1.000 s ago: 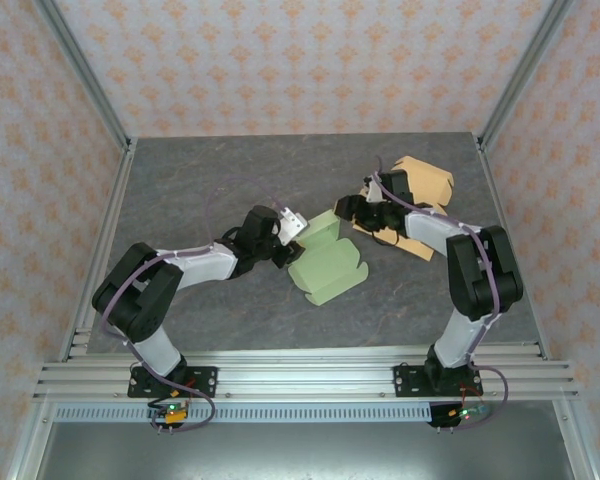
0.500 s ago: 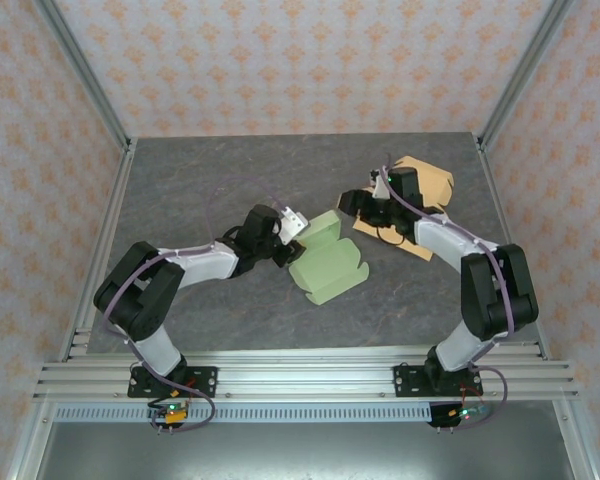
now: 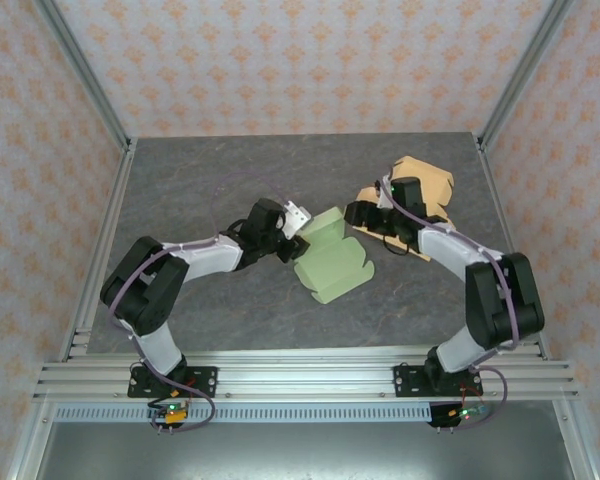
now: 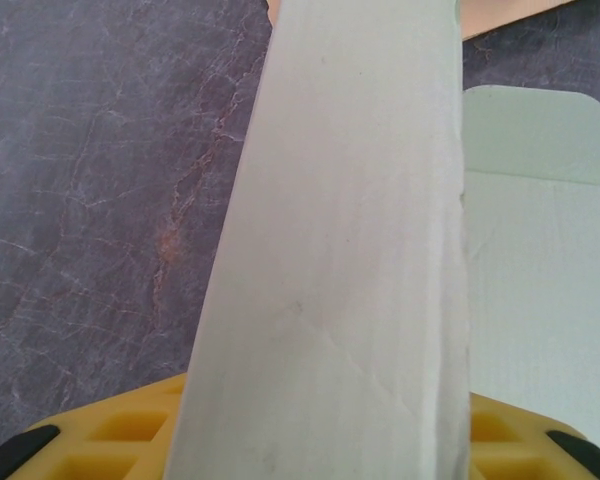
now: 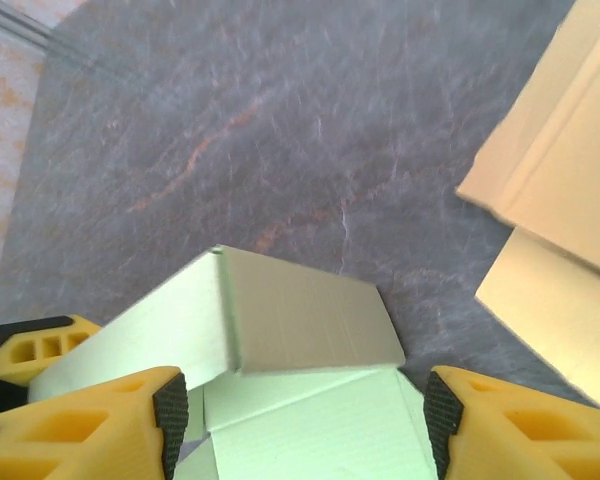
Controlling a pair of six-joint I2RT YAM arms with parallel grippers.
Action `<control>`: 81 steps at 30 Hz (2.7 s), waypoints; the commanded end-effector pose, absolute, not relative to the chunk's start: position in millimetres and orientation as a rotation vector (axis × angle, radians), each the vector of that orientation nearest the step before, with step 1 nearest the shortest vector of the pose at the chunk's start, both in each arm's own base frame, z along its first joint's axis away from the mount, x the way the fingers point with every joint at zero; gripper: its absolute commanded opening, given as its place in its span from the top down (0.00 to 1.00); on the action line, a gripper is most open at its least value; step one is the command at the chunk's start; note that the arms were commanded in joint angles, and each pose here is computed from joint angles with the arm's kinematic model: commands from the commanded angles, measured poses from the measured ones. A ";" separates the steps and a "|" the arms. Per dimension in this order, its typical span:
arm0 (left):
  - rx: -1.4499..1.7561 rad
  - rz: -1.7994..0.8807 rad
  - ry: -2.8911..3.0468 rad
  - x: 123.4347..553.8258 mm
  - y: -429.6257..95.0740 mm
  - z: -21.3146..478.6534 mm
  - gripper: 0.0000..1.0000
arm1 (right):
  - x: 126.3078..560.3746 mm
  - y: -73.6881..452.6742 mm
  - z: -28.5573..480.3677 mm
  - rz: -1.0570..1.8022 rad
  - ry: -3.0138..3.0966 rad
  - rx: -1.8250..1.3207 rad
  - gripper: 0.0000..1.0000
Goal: Fold the paper box
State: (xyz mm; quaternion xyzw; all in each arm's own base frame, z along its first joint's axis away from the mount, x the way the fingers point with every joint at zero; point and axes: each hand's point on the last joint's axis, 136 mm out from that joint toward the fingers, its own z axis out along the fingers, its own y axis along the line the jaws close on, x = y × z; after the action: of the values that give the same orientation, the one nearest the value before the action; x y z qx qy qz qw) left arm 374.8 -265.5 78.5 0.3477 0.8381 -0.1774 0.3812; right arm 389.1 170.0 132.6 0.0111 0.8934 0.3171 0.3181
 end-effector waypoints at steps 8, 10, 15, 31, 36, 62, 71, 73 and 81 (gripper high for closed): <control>0.579 -0.797 2.339 370.0 -275.9 104.3 0.57 | 383.4 151.4 164.5 0.526 2.070 -0.313 0.36; 0.551 -0.851 2.340 367.3 -278.2 109.8 0.57 | 382.0 148.7 163.4 0.499 2.068 -0.319 0.35; 0.373 -0.883 2.400 378.0 -267.6 107.4 0.58 | 381.3 132.7 165.4 0.449 2.113 -0.171 0.21; -0.231 -1.047 2.260 429.3 -251.3 110.0 0.58 | 342.9 134.6 180.6 0.964 2.248 0.627 0.10; -0.262 -1.089 2.251 431.4 -255.6 109.4 0.57 | 343.2 144.3 163.8 0.968 2.293 0.609 0.19; -0.245 -0.938 2.184 389.3 -199.4 153.2 0.00 | 386.2 164.8 169.1 0.341 2.551 -0.309 0.98; -0.310 -0.734 2.182 382.2 -135.9 158.3 0.00 | 376.8 207.9 168.6 0.048 2.292 -1.076 0.94; -0.307 -0.700 2.191 382.1 -130.2 151.5 0.00 | 377.4 215.4 161.9 0.015 2.250 -1.214 0.92; -0.261 -0.837 2.163 381.1 -138.5 133.4 0.02 | 404.8 246.5 169.3 -0.260 1.964 -1.414 0.52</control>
State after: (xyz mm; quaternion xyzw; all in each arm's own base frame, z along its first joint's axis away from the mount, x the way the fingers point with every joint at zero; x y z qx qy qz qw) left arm 378.2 -129.1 129.1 -0.1303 0.8647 -0.3022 0.3796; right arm 386.3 241.9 146.0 -0.5246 0.7948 -0.0376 0.3026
